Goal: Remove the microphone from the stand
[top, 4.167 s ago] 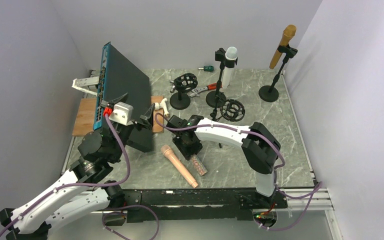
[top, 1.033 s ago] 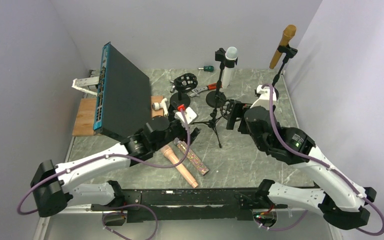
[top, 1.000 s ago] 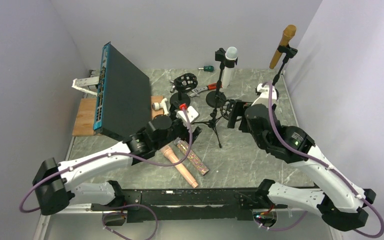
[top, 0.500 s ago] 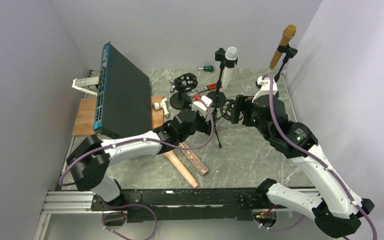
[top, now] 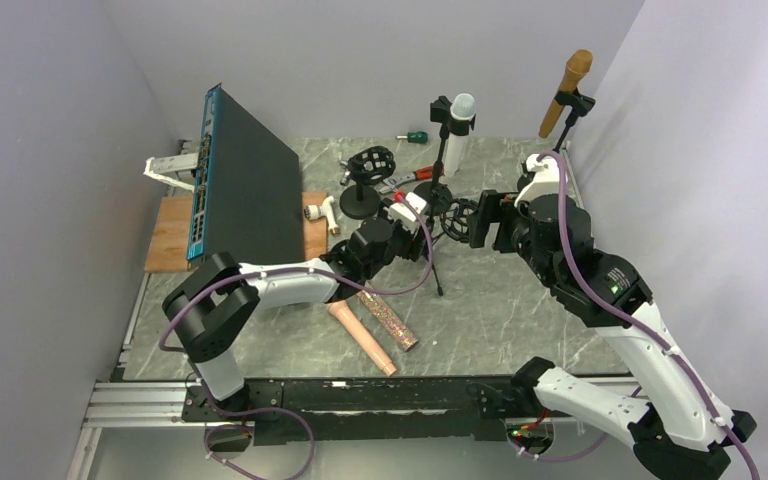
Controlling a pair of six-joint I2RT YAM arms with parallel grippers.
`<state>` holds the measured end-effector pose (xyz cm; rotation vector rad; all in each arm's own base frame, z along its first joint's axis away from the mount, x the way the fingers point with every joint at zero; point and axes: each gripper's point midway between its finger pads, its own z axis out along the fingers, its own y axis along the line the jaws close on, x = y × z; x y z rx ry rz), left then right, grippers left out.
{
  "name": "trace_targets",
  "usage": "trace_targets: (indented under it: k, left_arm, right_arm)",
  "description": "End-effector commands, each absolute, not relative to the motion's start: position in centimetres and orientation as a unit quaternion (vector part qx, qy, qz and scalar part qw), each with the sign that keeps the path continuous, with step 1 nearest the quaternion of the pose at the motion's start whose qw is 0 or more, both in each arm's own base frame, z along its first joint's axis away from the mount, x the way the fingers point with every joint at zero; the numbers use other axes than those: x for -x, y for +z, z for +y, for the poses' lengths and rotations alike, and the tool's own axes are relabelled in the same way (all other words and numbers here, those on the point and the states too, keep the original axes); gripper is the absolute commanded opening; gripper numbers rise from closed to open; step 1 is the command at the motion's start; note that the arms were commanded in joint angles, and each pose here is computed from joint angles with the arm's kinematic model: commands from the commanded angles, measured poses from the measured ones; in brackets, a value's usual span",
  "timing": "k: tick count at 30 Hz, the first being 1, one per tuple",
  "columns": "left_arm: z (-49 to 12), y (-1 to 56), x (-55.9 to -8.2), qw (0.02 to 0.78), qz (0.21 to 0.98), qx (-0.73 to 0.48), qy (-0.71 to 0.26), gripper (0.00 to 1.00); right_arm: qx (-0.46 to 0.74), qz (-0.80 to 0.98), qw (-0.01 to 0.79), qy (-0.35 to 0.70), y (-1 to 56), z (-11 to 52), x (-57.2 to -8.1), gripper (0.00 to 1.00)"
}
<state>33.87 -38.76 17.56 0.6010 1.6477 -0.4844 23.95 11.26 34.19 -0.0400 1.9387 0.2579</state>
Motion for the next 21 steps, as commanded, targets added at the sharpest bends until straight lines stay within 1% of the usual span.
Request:
trace_targets:
  k: [1, 6, 9, 14, 15, 17, 18, 21]
  left_arm:
    - [-40.5, 20.1, -34.4, 0.627, 0.692, -0.247, -0.259, 0.69]
    - [-41.1, 19.7, -34.6, 0.619, 0.694, -0.25, -0.269, 0.68]
    - [-41.4, 19.5, -34.7, 0.615, 0.693, -0.249, -0.28, 0.63]
    - [-42.1, 19.1, -34.7, 0.6, 0.699, -0.254, -0.295, 0.41]
    - [-42.2, 19.0, -34.7, 0.598, 0.7, -0.254, -0.298, 0.34]
    - [-42.3, 19.0, -34.8, 0.592, 0.705, -0.251, -0.301, 0.08]
    - [-42.1, 18.6, -34.9, 0.586, 0.712, -0.248, -0.298, 0.01]
    - [-42.1, 18.2, -35.0, 0.562, 0.727, -0.238, -0.313, 0.0]
  right_arm:
    - [0.032, 0.803, 0.582, 0.128, 35.8, 12.0, -24.3, 0.86]
    - [0.038, 0.804, 0.579, 0.131, 35.6, 12.4, -24.6, 0.86]
    - [0.042, 0.806, 0.576, 0.13, 35.3, 12.6, -24.7, 0.86]
    - [0.041, 0.803, 0.58, 0.131, 35.3, 12.7, -24.8, 0.86]
    - [0.042, 0.803, 0.579, 0.13, 35.2, 12.7, -24.9, 0.86]
    - [0.042, 0.806, 0.577, 0.127, 35.0, 12.7, -25.1, 0.86]
    - [0.044, 0.808, 0.574, 0.125, 34.7, 12.8, -25.2, 0.86]
    - [0.046, 0.812, 0.568, 0.123, 34.2, 13.1, -25.4, 0.86]
